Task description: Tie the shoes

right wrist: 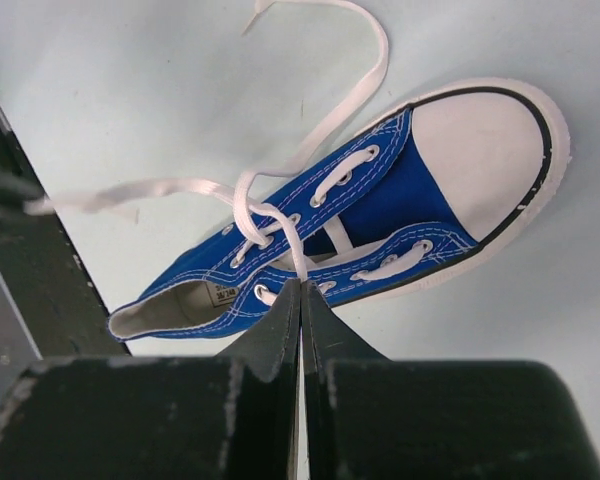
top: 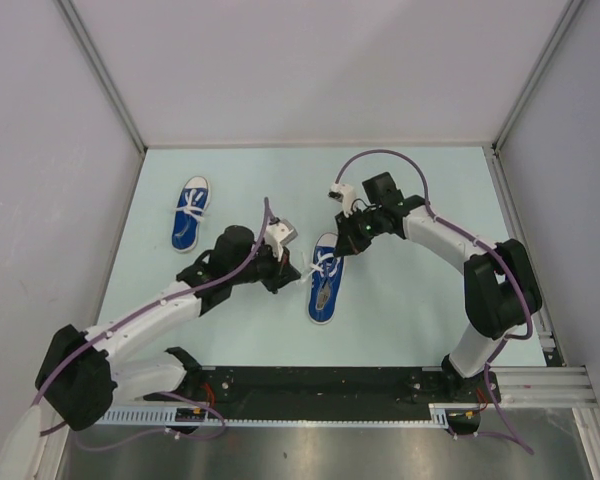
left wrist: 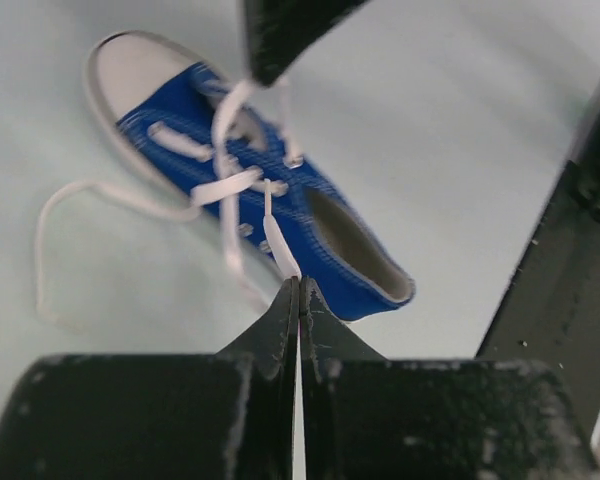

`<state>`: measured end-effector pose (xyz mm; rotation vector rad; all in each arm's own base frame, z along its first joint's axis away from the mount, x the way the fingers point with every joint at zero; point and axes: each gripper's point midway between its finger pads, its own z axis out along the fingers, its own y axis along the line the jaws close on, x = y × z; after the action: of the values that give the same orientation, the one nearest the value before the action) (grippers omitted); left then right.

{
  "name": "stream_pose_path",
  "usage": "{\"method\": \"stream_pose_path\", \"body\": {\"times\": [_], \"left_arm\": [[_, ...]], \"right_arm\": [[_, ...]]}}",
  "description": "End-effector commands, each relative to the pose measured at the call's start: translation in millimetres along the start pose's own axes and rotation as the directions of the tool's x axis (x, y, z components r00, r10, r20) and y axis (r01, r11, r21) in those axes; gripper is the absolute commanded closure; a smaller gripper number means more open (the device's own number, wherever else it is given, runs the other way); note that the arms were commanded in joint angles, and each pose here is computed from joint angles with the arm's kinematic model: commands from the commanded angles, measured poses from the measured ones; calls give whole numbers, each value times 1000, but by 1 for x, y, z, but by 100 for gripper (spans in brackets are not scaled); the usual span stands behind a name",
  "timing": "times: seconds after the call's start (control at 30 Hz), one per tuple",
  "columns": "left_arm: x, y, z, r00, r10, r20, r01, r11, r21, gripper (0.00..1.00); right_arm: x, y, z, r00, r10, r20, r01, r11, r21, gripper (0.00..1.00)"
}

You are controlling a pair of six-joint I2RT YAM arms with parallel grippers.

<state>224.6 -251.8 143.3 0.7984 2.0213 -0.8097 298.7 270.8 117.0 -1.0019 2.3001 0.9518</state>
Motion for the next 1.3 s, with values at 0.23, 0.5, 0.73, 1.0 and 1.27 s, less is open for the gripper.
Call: {"method": "stream_pose_path", "body": {"times": [0.23, 0.5, 0.73, 1.0, 1.27], "left_arm": [[-31, -56, 37, 985, 152, 80, -171, 915, 365, 100], [-32, -25, 69, 1000, 20, 24, -25, 973, 230, 100], [-19, 4, 78, 997, -56, -50, 61, 993, 104, 100], [-16, 19, 70, 995, -96, -28, 97, 994, 58, 100], [-20, 5, 79, 996, -83, -24, 85, 989, 122, 100]], "right_arm": [[-8, 6, 2, 995, 89, 40, -86, 994, -67, 100], [-4, 6, 1, 994, 108, 32, -105, 992, -75, 100], [-1, 4, 0, 993, 114, 32, -111, 991, -72, 100], [-1, 4, 0, 992, 119, 34, -116, 990, -81, 100], [-4, 6, 2, 991, 126, 43, -121, 988, -95, 100]]}}
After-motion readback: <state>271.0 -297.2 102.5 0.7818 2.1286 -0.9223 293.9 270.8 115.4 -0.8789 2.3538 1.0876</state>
